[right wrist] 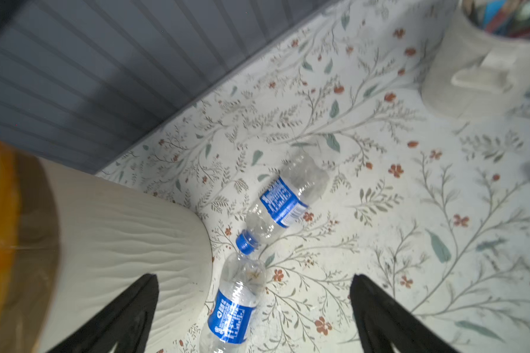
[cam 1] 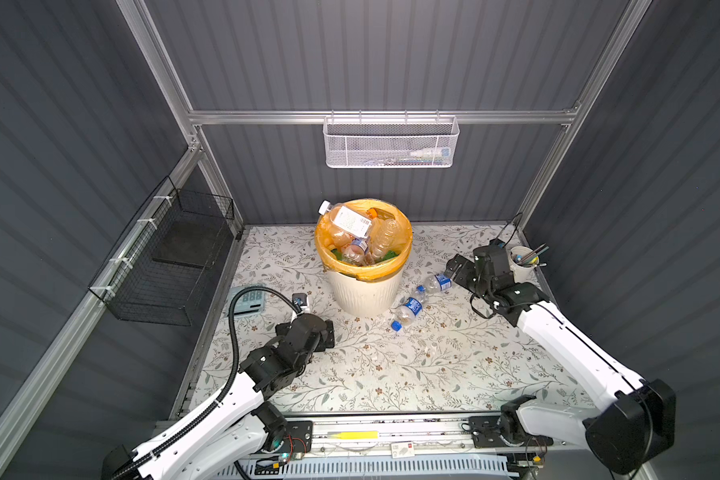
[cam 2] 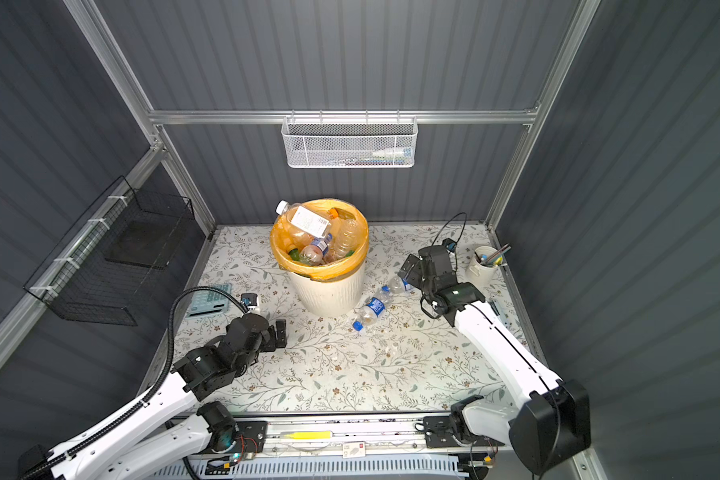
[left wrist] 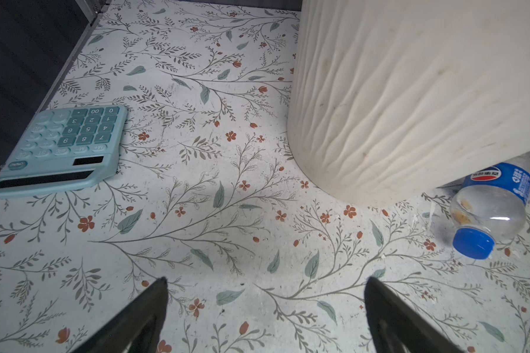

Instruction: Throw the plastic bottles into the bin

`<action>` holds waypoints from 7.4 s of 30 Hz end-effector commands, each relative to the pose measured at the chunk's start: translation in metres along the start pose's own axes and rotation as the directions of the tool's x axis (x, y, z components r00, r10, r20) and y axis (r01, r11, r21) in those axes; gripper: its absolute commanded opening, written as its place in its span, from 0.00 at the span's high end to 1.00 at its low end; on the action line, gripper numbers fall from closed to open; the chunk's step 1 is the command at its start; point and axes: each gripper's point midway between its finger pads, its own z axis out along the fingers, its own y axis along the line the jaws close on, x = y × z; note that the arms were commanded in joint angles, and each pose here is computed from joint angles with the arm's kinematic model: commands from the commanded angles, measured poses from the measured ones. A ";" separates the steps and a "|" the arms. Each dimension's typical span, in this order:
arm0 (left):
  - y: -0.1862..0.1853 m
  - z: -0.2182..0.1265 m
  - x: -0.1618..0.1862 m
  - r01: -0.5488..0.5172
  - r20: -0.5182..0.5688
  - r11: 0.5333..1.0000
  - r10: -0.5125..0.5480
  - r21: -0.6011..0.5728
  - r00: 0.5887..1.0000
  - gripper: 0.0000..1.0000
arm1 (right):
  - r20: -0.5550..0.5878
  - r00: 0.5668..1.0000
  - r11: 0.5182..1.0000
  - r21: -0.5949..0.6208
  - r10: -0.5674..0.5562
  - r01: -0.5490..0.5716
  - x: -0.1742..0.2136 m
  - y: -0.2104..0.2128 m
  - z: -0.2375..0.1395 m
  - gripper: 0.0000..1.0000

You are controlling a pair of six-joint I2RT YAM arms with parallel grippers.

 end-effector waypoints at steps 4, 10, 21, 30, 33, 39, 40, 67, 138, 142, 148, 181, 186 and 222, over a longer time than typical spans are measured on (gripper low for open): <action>-0.003 -0.002 -0.007 -0.004 0.013 1.000 0.004 0.011 1.000 0.00 | -0.224 0.970 0.993 -0.040 0.099 -0.110 0.073 0.009 0.042 0.01; 0.000 -0.003 -0.006 -0.008 0.011 1.000 0.008 -0.002 1.000 0.00 | -0.334 0.938 0.995 -0.008 0.088 -0.096 0.116 0.022 0.071 0.01; 0.009 -0.007 -0.005 -0.012 0.022 1.000 0.012 -0.027 1.000 0.00 | -0.434 0.899 0.997 0.076 0.054 -0.024 0.165 0.010 0.107 0.17; 0.015 -0.008 -0.002 0.003 0.030 0.999 -0.002 -0.046 1.000 0.00 | -0.311 0.950 1.000 -0.003 -0.014 0.014 0.122 0.022 0.076 0.46; 0.016 -0.006 0.000 0.013 0.031 0.998 -0.012 -0.053 0.999 0.00 | -0.185 0.980 0.996 -0.062 -0.069 0.058 0.073 0.039 0.043 0.51; 0.020 -0.002 0.006 0.031 0.030 0.996 -0.029 -0.078 0.999 0.00 | 0.285 0.953 0.964 -0.206 -0.105 0.167 -0.076 0.095 -0.092 0.50; 0.020 -0.001 0.007 0.030 0.028 0.996 -0.028 -0.079 0.999 0.00 | 0.364 0.927 0.955 -0.230 -0.092 0.185 -0.101 0.105 -0.120 0.50; 0.018 -0.002 0.009 0.027 0.011 0.998 -0.026 -0.065 1.000 0.00 | 0.432 0.832 0.825 -0.281 -0.347 0.490 -0.106 0.237 -0.128 0.01; 0.013 0.004 0.015 0.010 -0.023 0.998 -0.011 -0.055 1.000 0.00 | -0.203 0.969 0.990 -0.019 -0.138 0.137 -0.039 0.010 0.077 0.50; 0.014 0.004 0.016 0.015 -0.020 0.998 -0.016 -0.059 1.000 0.00 | 0.033 0.991 0.984 -0.118 -0.133 0.136 -0.105 0.048 0.002 0.50; 0.015 0.006 0.016 0.025 -0.011 0.998 -0.025 -0.062 1.000 0.00 | 0.490 0.864 0.912 -0.396 0.115 0.104 -0.203 0.097 -0.162 0.49; 0.009 0.007 0.020 0.043 -0.036 0.998 -0.045 -0.036 0.998 0.00 | 0.470 0.840 0.887 -0.218 -0.271 0.408 -0.123 0.138 -0.148 0.01; 0.010 0.010 0.016 0.040 -0.020 0.998 -0.041 -0.052 0.999 0.00 | 0.418 0.836 0.906 -0.066 -0.355 0.418 -0.100 0.061 -0.116 0.01; 0.082 0.036 -0.050 0.074 0.352 0.862 0.125 -0.501 0.927 0.00 | 0.449 0.752 0.862 0.092 -0.483 0.499 -0.011 -0.126 0.057 0.01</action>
